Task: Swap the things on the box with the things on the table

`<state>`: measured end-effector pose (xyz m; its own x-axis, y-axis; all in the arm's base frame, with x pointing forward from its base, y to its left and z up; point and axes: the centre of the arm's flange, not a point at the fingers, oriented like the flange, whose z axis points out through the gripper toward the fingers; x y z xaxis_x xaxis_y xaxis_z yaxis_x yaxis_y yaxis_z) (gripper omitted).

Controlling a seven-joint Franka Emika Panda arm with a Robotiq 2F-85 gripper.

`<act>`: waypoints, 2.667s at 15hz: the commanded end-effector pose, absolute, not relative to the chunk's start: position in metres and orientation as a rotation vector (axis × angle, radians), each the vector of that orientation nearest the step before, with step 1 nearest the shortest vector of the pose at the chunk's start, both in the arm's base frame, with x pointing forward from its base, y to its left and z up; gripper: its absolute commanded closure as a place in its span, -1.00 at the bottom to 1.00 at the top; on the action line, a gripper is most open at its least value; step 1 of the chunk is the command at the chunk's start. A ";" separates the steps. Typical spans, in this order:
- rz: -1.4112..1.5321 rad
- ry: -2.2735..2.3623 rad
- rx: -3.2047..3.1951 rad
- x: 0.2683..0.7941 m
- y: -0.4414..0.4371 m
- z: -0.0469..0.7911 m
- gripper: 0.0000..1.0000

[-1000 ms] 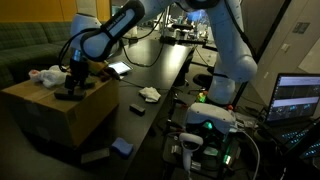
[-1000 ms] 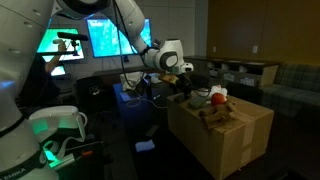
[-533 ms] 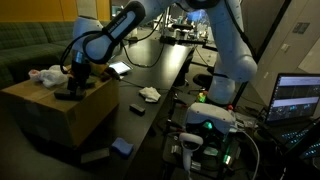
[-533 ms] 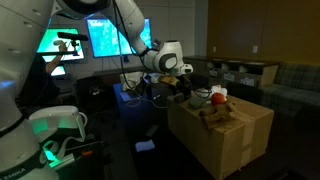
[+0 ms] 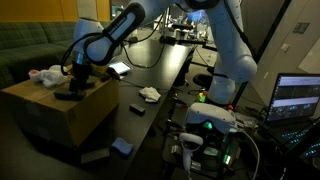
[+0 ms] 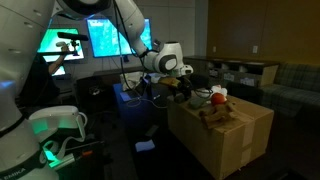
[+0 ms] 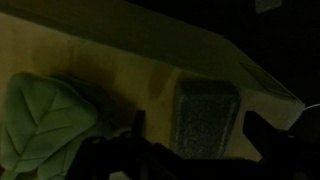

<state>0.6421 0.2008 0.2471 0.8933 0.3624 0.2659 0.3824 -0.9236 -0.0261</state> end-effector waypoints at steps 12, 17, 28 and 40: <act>-0.441 -0.699 -2.953 0.659 0.198 0.242 -1.00; -0.425 -0.705 -2.954 0.667 0.197 0.229 -1.00; -0.410 -0.705 -2.967 0.673 0.197 0.239 0.13; -0.196 -0.753 -2.989 0.636 0.198 0.287 0.36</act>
